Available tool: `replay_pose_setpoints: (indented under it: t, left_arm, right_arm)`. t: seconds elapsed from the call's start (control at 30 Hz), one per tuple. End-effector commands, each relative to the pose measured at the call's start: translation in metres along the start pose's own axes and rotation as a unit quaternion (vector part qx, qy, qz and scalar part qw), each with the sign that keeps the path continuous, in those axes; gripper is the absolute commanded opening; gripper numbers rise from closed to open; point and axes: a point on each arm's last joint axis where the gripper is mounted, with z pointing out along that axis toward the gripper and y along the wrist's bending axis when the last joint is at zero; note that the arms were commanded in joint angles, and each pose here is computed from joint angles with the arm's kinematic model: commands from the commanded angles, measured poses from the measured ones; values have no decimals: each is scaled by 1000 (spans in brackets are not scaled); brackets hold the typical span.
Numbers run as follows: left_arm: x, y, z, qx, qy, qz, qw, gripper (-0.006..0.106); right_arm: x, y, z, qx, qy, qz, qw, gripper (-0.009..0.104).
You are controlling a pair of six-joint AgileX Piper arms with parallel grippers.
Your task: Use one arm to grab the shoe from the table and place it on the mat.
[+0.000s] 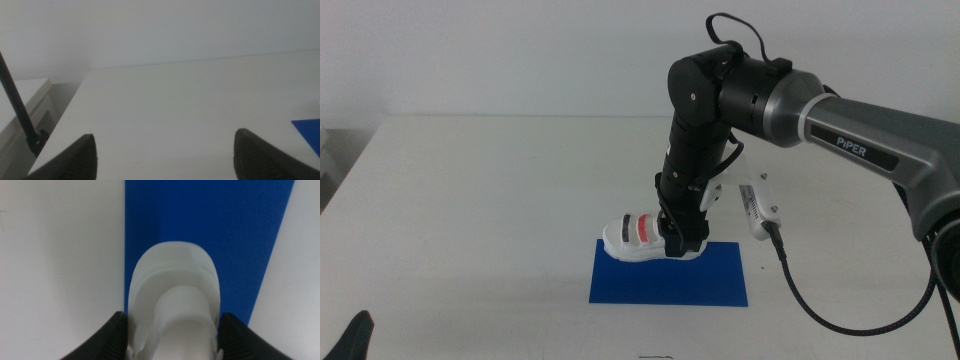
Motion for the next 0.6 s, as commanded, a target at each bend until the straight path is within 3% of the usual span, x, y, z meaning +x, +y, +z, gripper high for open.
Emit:
replay_pose_setpoints:
  t: [0.0,0.4,0.57]
  left_arm:
    - [-10,0,-2,0,-53,-11,999,94]
    - [-10,0,-2,0,-53,-11,999,94]
    - [-10,0,-2,0,-53,-11,999,94]
  right_arm:
    - [0,-6,-32,-2,0,4,1000,2]
    - [-7,-1,-31,-22,-35,-6,999,-1]
    - [-4,-4,-29,-10,-23,-2,1000,-1]
